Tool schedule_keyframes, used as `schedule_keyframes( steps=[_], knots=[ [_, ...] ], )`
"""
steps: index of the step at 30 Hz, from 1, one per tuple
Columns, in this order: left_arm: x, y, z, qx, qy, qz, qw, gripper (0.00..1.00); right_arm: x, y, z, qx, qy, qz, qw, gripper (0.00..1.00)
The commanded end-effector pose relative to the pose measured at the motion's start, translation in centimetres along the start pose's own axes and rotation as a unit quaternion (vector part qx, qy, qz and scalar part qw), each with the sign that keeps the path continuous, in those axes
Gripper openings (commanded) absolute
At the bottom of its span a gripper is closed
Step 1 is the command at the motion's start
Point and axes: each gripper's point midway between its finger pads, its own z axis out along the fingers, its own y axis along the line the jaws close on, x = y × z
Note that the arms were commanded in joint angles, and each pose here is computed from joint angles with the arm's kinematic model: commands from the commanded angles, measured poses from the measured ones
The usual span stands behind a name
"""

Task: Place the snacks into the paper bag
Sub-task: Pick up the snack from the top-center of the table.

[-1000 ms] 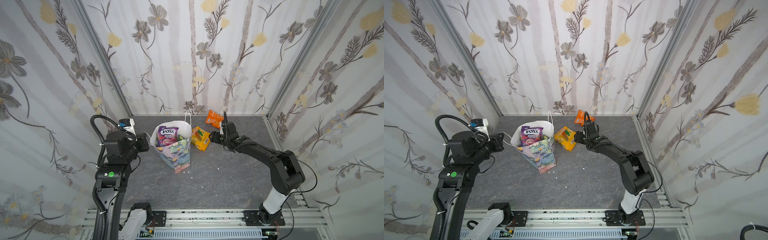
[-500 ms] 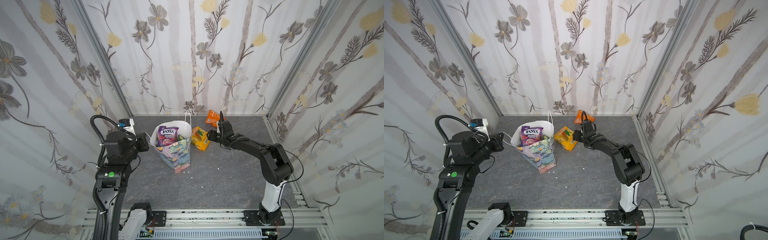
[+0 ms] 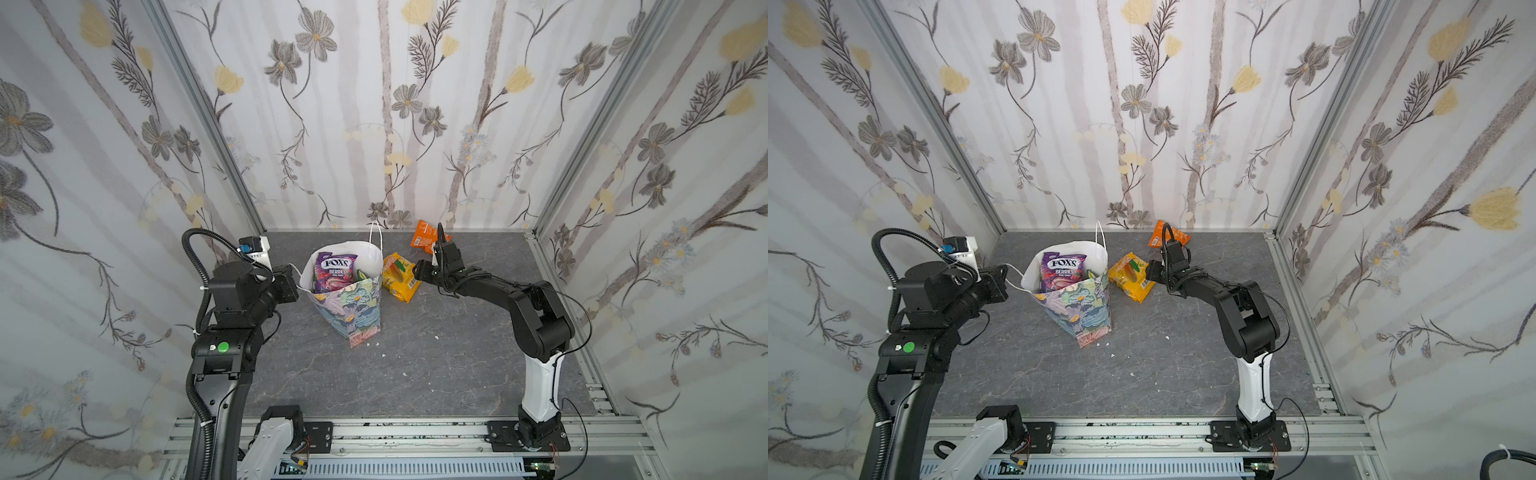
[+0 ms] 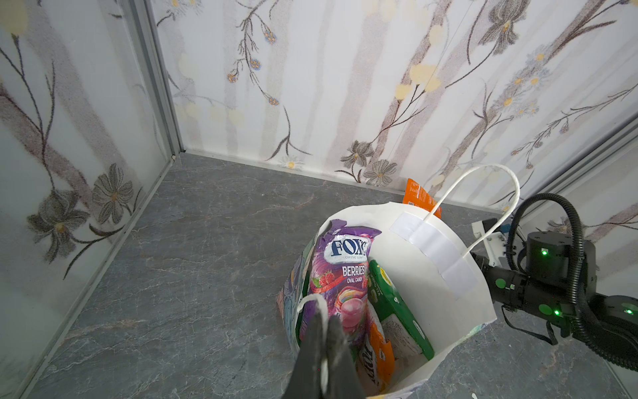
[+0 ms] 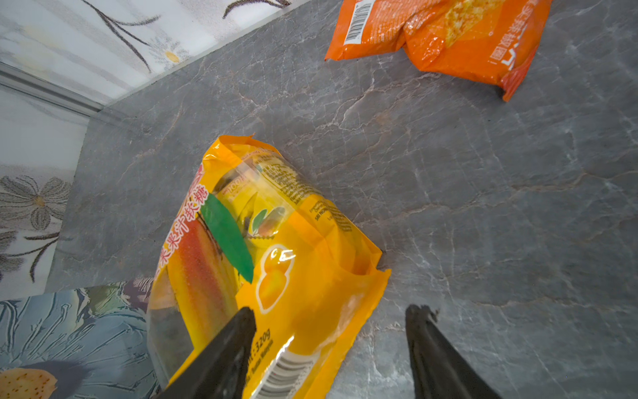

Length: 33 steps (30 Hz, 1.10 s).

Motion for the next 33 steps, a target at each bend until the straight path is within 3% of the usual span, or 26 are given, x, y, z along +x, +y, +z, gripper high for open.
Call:
schedule_keyframes(
  steps=[1,12,18,21,28,33],
  knots=[
    [-1.1,-0.1,-0.2,0.000,-0.019,0.007,1.000,0.00,-0.7,1.0,0.2,-0.022,-0.011,0.002,1.000,0.67],
    [-1.0,0.0,-0.3,-0.002,-0.019,0.008,1.000,0.00,0.1,0.4,1.4,-0.021,0.001,0.007,1.000,0.64],
    [-0.9,0.0,-0.3,-0.003,-0.019,0.007,1.000,0.00,0.1,0.2,2.0,-0.020,0.004,0.009,1.000,0.56],
    [-0.9,0.0,-0.3,-0.003,-0.019,0.007,1.000,0.00,0.1,0.2,2.2,-0.025,0.005,0.011,1.000,0.45],
    [-0.8,0.1,-0.3,-0.005,-0.020,0.008,1.000,0.00,0.4,0.4,2.9,-0.037,0.011,0.017,0.999,0.28],
    [-0.8,0.2,-0.3,-0.007,-0.018,0.010,1.000,0.00,0.1,0.6,2.7,-0.042,0.007,0.018,0.999,0.06]
  ],
)
